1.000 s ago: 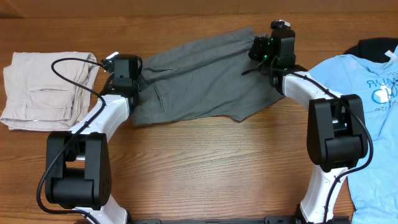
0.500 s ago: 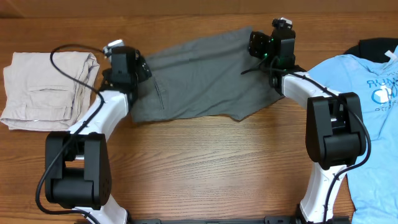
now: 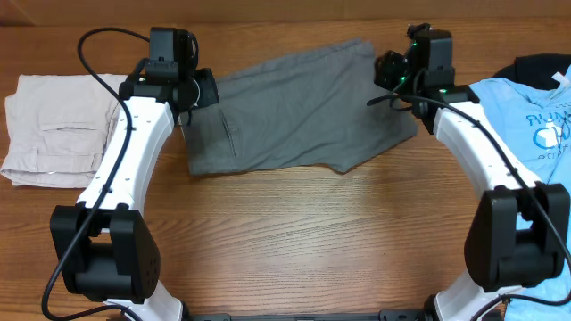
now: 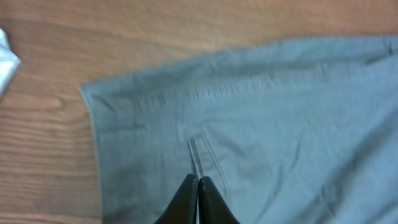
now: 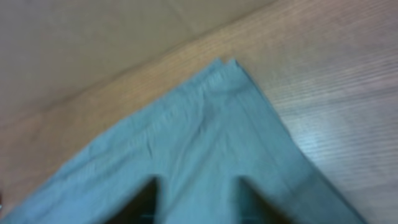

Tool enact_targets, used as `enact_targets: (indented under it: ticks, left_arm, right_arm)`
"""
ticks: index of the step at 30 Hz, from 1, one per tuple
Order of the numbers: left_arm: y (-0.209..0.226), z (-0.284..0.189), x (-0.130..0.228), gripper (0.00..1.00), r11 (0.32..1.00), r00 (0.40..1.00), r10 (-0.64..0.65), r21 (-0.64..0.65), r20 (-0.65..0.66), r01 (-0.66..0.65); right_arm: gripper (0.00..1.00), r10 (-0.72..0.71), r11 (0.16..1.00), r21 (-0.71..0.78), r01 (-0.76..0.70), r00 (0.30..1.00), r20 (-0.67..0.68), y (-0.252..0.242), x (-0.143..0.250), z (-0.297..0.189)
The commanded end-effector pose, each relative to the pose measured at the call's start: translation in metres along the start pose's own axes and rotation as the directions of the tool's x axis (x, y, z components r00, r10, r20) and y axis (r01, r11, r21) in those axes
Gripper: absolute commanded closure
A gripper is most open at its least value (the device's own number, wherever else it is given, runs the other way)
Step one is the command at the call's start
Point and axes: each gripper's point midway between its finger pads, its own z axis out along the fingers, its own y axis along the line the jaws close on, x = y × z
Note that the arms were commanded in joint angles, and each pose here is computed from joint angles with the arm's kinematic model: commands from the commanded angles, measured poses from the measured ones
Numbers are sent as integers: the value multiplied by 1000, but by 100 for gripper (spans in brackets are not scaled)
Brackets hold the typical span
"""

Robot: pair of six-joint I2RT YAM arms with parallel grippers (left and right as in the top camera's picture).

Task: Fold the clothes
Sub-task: 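Release the folded edge and raise both grippers away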

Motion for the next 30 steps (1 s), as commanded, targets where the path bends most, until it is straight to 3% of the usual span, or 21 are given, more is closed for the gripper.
enact_targets:
  ticks: [1, 19, 30]
  left_arm:
    - [-6, 15, 23, 95, 999, 996, -7, 32, -85, 10]
    - [-3, 117, 133, 96, 1000, 898, 3, 3, -440, -2]
    - [3, 114, 147, 93, 1000, 870, 18, -7, -493, -25]
  right_arm:
    - [96, -56, 998, 32, 59, 995, -85, -15, 20, 7]
    - [96, 20, 968, 243, 63, 946, -325, -89, 108, 56]
    - [96, 342, 860, 506, -72, 817, -464, -132, 165, 8]
